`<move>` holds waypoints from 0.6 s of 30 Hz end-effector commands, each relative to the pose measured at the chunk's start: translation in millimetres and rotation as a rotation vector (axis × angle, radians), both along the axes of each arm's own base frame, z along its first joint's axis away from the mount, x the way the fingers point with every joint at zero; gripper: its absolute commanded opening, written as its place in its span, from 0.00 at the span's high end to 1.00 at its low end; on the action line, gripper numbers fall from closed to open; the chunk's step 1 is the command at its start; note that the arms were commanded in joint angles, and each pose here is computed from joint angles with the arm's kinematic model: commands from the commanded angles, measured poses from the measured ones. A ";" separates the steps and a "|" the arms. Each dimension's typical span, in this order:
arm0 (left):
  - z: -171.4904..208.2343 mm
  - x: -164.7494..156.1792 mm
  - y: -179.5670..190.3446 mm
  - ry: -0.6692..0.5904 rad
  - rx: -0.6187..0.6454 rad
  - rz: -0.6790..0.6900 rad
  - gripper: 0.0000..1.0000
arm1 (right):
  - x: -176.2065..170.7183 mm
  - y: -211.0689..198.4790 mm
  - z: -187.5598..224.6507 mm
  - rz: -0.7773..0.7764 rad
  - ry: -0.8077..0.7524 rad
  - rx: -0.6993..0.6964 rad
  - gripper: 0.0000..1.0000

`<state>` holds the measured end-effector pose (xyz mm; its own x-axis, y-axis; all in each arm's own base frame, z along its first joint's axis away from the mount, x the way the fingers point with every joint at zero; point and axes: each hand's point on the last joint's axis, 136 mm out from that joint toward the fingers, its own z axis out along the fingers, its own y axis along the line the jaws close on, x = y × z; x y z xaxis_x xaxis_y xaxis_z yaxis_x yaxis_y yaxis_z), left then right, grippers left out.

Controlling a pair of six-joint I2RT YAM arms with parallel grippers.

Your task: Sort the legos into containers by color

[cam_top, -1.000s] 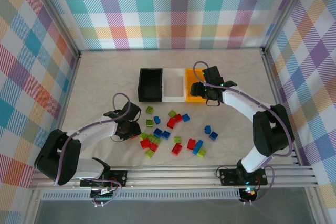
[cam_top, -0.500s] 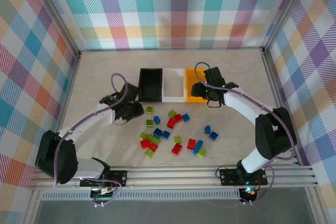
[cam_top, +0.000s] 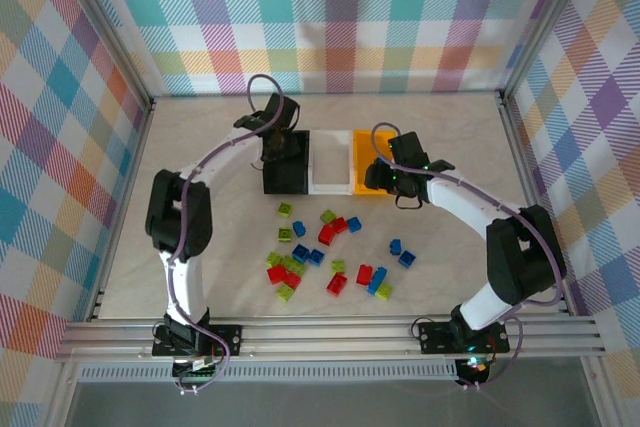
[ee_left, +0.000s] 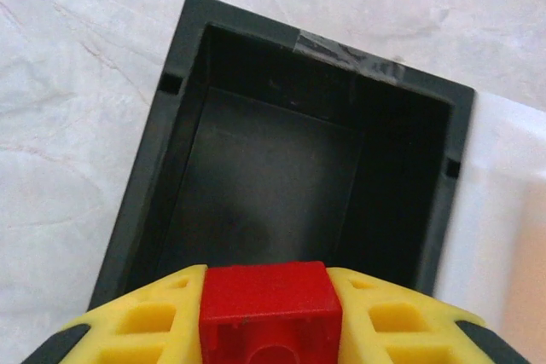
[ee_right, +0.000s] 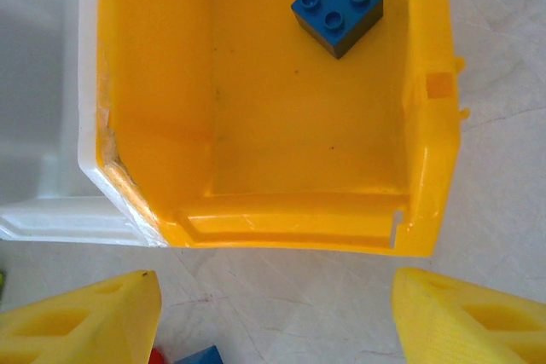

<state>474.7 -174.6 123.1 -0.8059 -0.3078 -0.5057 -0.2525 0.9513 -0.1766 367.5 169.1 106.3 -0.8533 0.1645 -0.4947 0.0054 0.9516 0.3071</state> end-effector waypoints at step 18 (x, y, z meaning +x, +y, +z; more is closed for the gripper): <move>75.7 -42.2 -27.7 -0.131 -0.217 -0.085 0.23 | -58.5 -19.3 -20.9 -0.013 0.150 -0.018 0.23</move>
<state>449.8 -184.4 162.1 -0.7955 -0.3153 -0.5175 -0.1955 0.9418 -0.2733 334.0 157.6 97.4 -0.8834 0.1594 -0.4406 0.0220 0.9534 0.3008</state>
